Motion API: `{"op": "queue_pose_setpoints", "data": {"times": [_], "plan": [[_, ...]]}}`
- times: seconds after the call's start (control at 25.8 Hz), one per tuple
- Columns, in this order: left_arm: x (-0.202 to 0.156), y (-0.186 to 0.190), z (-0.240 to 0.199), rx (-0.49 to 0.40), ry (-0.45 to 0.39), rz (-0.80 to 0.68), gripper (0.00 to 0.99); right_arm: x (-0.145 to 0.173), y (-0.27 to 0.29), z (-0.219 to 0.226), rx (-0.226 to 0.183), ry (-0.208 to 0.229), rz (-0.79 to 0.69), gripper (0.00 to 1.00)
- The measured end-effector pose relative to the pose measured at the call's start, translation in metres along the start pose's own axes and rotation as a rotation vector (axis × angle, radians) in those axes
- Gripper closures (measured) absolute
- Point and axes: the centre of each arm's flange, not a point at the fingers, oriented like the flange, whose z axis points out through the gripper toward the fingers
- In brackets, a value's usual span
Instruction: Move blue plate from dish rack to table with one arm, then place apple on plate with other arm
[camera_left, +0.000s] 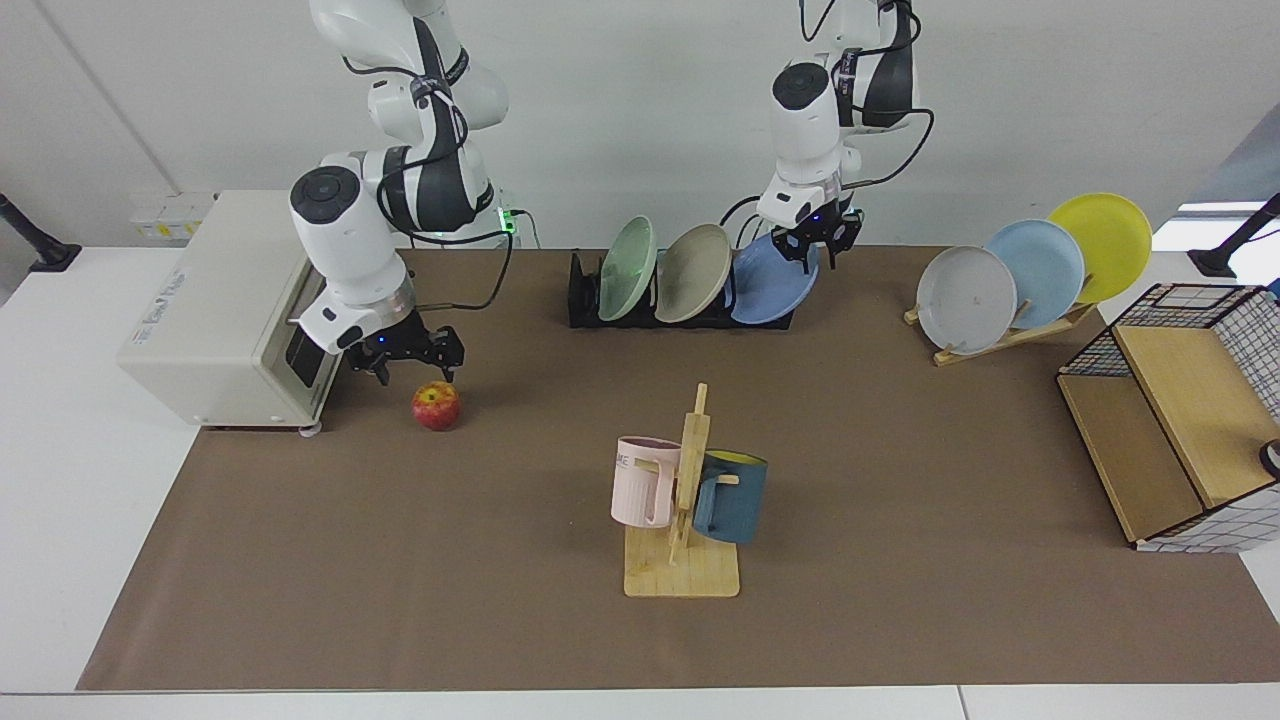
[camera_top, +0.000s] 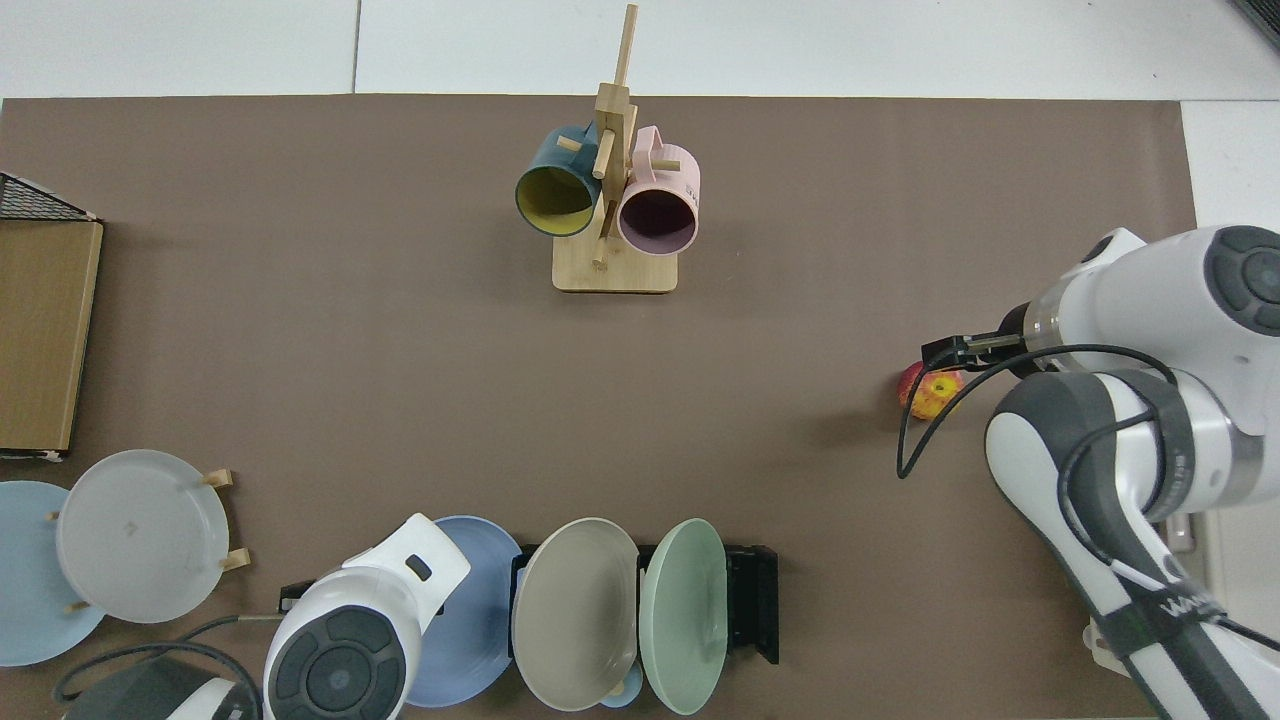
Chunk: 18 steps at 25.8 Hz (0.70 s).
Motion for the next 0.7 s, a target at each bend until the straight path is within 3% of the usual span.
{"op": "queue_pose_setpoints", "data": {"times": [0.16, 0.23, 0.7], "plan": [[0.0, 0.0, 0.0, 0.0, 0.0, 0.003, 0.881, 0.0, -0.002, 0.032, -0.004, 0.001, -0.003, 0.0], [-0.001, -0.001, 0.001, 0.005, -0.005, 0.022, 0.934, -0.003, -0.003, 0.048, -0.006, -0.002, -0.005, 0.0], [0.005, -0.004, -0.026, 0.043, 0.021, 0.024, 0.943, -0.015, -0.001, 0.109, -0.015, -0.045, -0.004, 0.02]]}}
